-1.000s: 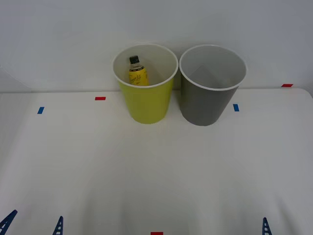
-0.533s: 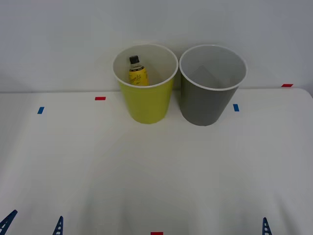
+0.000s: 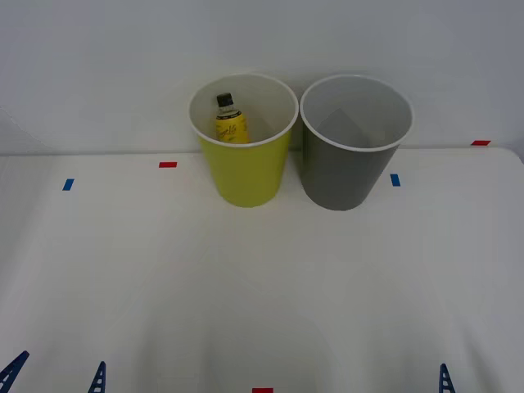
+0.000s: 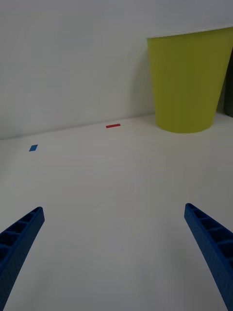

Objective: Put cans in the gray bin and PET bottles in the light green bin.

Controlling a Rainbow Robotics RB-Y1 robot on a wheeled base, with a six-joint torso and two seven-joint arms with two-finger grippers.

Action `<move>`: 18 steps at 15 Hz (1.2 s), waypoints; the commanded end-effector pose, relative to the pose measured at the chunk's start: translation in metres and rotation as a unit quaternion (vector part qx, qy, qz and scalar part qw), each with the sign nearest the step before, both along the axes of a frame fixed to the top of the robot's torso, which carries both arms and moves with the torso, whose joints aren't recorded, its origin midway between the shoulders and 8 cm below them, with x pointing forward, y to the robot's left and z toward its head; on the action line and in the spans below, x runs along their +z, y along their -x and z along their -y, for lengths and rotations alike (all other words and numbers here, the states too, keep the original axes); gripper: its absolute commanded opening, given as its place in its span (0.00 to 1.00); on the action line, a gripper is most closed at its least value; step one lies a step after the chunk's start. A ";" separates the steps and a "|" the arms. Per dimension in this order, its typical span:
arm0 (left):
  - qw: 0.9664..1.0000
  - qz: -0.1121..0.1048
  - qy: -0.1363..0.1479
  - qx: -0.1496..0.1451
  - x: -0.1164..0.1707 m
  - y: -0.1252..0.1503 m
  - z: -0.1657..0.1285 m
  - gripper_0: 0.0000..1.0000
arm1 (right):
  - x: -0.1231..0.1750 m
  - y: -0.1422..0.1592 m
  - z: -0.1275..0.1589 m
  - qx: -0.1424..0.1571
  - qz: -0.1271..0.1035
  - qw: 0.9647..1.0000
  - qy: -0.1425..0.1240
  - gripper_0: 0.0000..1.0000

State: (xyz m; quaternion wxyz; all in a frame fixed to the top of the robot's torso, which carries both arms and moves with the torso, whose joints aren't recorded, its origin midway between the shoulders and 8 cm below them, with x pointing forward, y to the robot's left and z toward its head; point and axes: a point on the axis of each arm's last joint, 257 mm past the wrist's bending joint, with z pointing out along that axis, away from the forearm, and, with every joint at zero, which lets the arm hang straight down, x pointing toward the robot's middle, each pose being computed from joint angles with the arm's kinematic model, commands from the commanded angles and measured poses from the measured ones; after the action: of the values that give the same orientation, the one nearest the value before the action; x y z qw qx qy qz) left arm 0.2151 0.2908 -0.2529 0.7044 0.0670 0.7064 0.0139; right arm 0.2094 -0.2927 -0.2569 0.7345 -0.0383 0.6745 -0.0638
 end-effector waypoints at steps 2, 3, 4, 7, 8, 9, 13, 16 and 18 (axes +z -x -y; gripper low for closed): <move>1.000 0.000 0.000 0.000 0.000 0.000 0.000 1.00 | 0.000 0.000 0.000 0.000 0.000 1.000 0.000 1.00; 1.000 0.000 0.000 0.000 0.000 0.000 0.000 1.00 | 0.000 0.000 0.000 0.000 0.000 1.000 0.000 1.00; 1.000 0.000 0.000 0.000 0.000 0.000 0.000 1.00 | 0.000 0.000 0.000 0.000 0.000 1.000 0.000 1.00; 1.000 0.000 0.000 0.000 0.000 0.000 0.000 1.00 | 0.000 0.000 0.000 0.000 0.000 1.000 0.000 1.00; 1.000 0.000 0.000 0.000 0.000 0.000 0.000 1.00 | 0.000 0.000 0.000 0.000 0.000 1.000 0.000 1.00; 1.000 0.000 0.000 0.000 0.000 0.000 0.000 1.00 | 0.000 0.000 0.000 0.000 0.000 1.000 0.000 1.00; 1.000 0.000 0.000 0.000 0.000 0.000 0.000 1.00 | 0.000 0.000 0.000 0.000 0.000 1.000 0.000 1.00; 1.000 0.000 0.000 0.000 0.000 0.000 0.000 1.00 | 0.000 0.000 0.000 0.000 0.000 1.000 0.000 1.00; 1.000 0.000 0.000 0.000 0.000 0.000 0.000 1.00 | 0.000 0.000 0.000 0.000 0.000 1.000 0.000 1.00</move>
State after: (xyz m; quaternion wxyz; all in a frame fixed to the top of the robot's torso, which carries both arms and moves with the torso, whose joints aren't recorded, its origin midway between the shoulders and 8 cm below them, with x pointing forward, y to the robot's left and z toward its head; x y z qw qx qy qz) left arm 0.2151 0.2908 -0.2529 0.7044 0.0670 0.7065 0.0139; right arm 0.2094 -0.2927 -0.2569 0.7345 -0.0383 0.6745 -0.0638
